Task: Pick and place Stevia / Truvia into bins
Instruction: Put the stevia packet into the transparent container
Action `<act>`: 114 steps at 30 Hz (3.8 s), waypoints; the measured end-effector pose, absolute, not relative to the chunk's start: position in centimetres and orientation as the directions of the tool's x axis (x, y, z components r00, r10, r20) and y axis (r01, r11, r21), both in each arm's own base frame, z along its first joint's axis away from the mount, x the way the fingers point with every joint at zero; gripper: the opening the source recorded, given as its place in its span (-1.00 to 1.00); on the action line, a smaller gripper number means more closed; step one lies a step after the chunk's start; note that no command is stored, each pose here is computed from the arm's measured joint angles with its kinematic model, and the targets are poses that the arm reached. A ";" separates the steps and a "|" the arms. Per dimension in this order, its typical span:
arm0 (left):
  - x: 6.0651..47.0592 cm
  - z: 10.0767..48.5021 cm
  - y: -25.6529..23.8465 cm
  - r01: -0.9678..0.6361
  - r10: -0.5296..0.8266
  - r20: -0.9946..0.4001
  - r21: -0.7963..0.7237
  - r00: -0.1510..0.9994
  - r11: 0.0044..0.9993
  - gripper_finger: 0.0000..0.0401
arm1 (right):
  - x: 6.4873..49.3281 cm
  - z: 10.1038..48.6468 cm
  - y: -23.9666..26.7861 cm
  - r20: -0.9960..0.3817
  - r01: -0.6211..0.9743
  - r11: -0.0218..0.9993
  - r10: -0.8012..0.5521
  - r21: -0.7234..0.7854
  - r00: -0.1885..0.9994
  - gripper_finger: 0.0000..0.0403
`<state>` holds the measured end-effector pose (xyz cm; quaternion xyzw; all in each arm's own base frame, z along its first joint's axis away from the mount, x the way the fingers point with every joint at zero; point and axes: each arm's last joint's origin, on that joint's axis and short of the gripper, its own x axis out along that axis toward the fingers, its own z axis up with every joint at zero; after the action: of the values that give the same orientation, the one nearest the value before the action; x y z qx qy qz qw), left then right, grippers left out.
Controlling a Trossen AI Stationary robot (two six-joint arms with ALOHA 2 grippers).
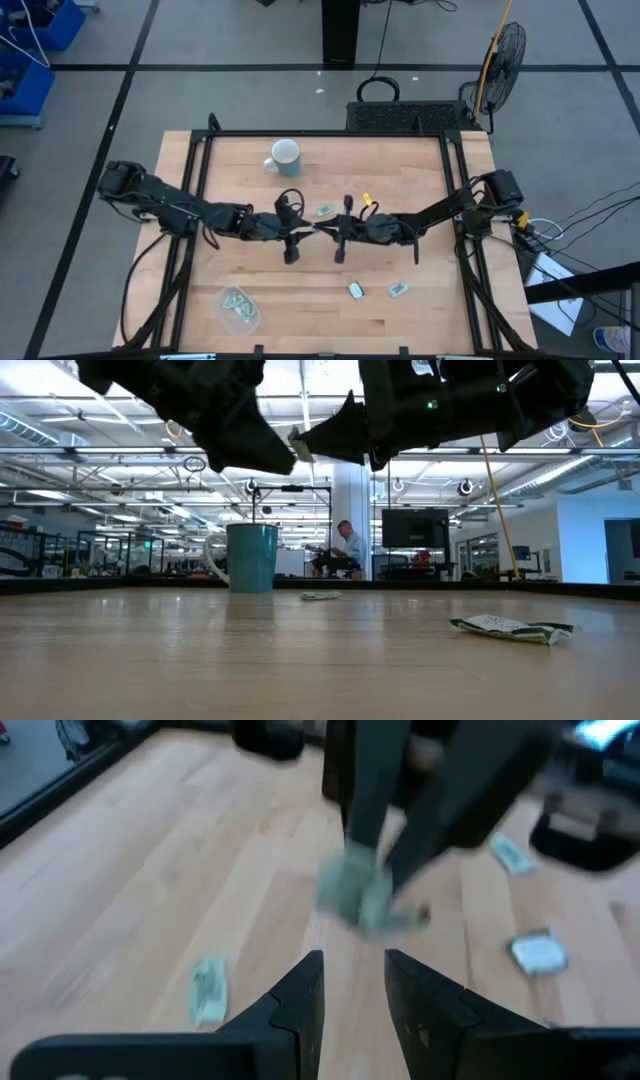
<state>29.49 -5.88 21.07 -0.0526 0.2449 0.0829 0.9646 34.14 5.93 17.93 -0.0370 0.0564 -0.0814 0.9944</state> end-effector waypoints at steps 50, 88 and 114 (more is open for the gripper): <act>7.7 30.1 -1.6 -0.178 0.109 -0.530 -0.082 0.841 0.981 -0.44 | 28.4 24.3 5.1 -0.316 0.101 0.987 -0.135 -0.121 0.939 -1.00; 8.6 23.2 -2.2 -0.007 0.008 0.008 -0.035 1.000 0.999 -0.44 | 14.8 20.4 3.0 0.230 -0.010 0.997 -0.008 0.074 0.973 -1.00; 8.6 23.2 -1.9 -0.087 0.087 0.010 -0.007 0.996 0.996 -0.44 | 39.6 21.9 9.6 0.224 -0.231 0.958 0.266 -0.170 0.938 -1.00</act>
<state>8.60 -1.95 23.21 -0.0030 -0.0050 0.0435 0.9990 39.59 9.63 21.92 -0.0706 -0.1232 0.1264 0.9818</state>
